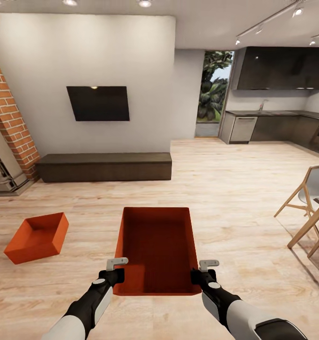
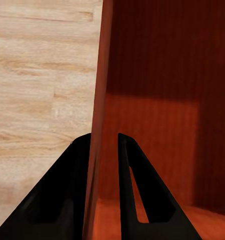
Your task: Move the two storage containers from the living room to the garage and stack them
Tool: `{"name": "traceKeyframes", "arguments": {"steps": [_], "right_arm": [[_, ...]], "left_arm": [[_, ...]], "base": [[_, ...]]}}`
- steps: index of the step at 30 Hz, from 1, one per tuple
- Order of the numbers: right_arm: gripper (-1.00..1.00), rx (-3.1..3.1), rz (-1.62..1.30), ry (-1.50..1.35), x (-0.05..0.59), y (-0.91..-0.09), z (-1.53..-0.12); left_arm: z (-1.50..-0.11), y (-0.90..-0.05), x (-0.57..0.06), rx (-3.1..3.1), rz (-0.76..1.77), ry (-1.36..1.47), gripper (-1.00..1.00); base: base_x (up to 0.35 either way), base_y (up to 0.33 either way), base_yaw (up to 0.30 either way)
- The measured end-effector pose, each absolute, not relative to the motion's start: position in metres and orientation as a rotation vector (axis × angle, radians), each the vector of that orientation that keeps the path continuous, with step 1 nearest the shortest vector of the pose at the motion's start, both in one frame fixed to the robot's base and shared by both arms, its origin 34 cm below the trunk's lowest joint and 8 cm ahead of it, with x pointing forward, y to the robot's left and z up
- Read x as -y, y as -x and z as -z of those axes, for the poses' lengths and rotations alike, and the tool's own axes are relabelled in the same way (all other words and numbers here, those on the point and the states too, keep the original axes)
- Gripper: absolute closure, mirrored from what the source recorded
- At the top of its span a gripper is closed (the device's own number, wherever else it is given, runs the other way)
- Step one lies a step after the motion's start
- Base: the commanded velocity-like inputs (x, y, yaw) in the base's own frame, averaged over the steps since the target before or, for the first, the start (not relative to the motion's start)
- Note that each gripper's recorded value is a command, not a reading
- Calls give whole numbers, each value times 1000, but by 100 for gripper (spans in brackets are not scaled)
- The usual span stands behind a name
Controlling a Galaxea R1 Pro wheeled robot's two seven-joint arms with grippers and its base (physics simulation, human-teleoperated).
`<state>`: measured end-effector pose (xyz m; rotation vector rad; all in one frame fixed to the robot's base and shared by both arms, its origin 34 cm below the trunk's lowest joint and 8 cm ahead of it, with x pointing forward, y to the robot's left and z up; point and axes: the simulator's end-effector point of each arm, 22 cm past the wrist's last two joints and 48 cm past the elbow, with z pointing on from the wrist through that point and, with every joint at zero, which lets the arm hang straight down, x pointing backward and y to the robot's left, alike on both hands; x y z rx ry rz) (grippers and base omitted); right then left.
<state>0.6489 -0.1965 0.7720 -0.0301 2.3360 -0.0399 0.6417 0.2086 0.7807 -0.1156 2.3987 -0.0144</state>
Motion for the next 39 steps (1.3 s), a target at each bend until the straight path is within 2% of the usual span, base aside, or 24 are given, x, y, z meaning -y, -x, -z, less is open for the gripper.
{"name": "traceKeyframes", "arguments": {"steps": [39], "right_arm": [[100, -2275, 40, 28, 197, -662, -805]], "left_arm": [[-814, -654, -209, -2337, 18, 113, 100]], "base": [[0, 0, 0]]}}
